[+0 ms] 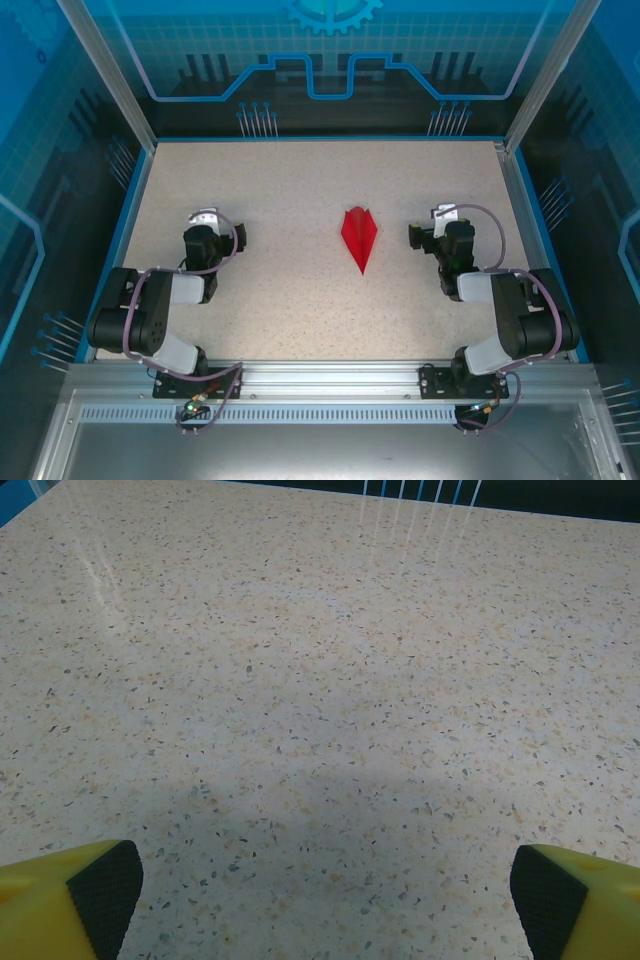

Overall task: Fold a paper plane with a square sheet of paper (pick it up from the middle)
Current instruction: Reset both arms

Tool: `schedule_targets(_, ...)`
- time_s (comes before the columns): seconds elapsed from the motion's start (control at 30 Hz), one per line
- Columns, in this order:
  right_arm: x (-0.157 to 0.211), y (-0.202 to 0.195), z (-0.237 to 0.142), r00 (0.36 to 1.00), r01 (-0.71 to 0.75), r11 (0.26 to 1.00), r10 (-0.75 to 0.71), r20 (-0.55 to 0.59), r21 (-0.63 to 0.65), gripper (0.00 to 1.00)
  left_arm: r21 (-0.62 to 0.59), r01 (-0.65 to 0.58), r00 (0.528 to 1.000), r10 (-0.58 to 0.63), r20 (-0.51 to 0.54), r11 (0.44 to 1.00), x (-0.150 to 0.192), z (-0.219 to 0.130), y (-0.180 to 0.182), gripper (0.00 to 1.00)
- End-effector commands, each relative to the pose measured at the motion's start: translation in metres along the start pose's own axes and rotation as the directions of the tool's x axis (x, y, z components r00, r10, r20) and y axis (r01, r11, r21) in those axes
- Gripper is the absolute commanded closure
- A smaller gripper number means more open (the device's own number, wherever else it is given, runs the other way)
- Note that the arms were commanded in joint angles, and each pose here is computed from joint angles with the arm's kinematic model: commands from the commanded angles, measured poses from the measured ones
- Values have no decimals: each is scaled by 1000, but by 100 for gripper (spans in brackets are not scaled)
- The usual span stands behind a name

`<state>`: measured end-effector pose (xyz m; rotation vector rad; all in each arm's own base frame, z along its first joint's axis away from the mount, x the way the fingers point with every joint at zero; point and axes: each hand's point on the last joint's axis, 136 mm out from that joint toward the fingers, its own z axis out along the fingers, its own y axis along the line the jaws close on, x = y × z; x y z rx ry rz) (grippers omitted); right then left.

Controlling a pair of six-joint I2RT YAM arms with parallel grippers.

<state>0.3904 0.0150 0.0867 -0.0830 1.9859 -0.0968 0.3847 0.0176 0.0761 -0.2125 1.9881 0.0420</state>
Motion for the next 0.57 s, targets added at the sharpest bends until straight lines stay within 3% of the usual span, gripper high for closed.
schedule_targets(0.0,-10,0,0,999,-17,1000,17,36,12,1,34,-8,999,6,50,999,-17,1,-8,1)
schedule_targets(0.53,-10,0,0,999,-17,1000,17,35,11,0,33,-8,999,6,50,999,-17,1,-8,2)
